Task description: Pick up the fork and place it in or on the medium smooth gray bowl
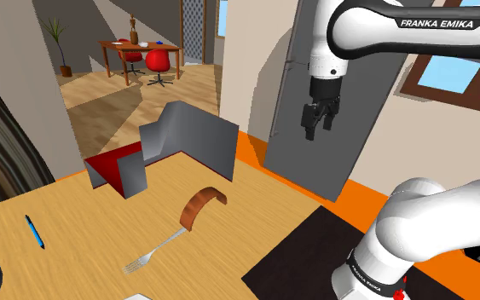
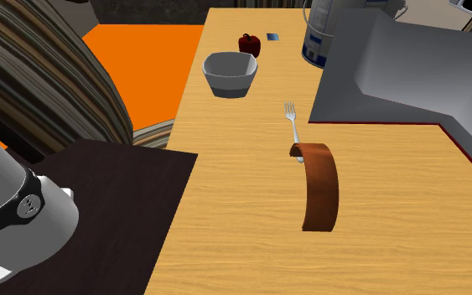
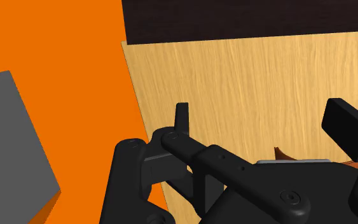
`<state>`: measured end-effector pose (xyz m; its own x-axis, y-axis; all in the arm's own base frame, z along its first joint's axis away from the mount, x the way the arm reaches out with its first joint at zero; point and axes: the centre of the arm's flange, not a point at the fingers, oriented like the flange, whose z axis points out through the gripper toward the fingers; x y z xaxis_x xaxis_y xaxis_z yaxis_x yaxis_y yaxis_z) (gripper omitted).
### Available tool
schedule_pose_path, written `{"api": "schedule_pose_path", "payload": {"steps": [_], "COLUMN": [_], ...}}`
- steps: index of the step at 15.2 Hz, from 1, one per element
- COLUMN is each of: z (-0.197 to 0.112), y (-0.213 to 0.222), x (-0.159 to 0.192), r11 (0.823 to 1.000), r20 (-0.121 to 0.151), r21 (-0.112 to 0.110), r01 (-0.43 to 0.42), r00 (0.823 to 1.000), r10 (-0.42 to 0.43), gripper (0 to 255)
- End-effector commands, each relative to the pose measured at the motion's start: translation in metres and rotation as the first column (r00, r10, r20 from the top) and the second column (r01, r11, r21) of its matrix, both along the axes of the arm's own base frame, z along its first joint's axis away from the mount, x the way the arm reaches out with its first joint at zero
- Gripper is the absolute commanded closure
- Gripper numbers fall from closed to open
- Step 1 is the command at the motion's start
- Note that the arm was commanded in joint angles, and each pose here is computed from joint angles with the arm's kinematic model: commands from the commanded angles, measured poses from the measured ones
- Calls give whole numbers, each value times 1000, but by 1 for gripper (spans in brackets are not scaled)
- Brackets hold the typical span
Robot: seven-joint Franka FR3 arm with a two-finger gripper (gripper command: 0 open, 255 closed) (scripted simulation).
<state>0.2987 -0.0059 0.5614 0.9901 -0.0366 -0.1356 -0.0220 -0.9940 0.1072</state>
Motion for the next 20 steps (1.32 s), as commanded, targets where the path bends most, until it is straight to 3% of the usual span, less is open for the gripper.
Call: {"api": "schedule_pose_path", "payload": {"steps": [1, 5, 10, 15, 20], "z": [0, -29, -66, -103, -139], "y": [0, 40, 91, 142, 193], "x": [0, -12, -20, -21, -13], "r11": [1000, 994, 969, 925, 864], "r20": [0, 12, 27, 42, 55], "r21": [0, 2, 6, 12, 20], "r01": [0, 111, 247, 379, 503], "r00": [1000, 994, 969, 924, 862], "r10": [0, -111, -247, -379, -504], "gripper": [0, 0, 0, 0, 0]}}
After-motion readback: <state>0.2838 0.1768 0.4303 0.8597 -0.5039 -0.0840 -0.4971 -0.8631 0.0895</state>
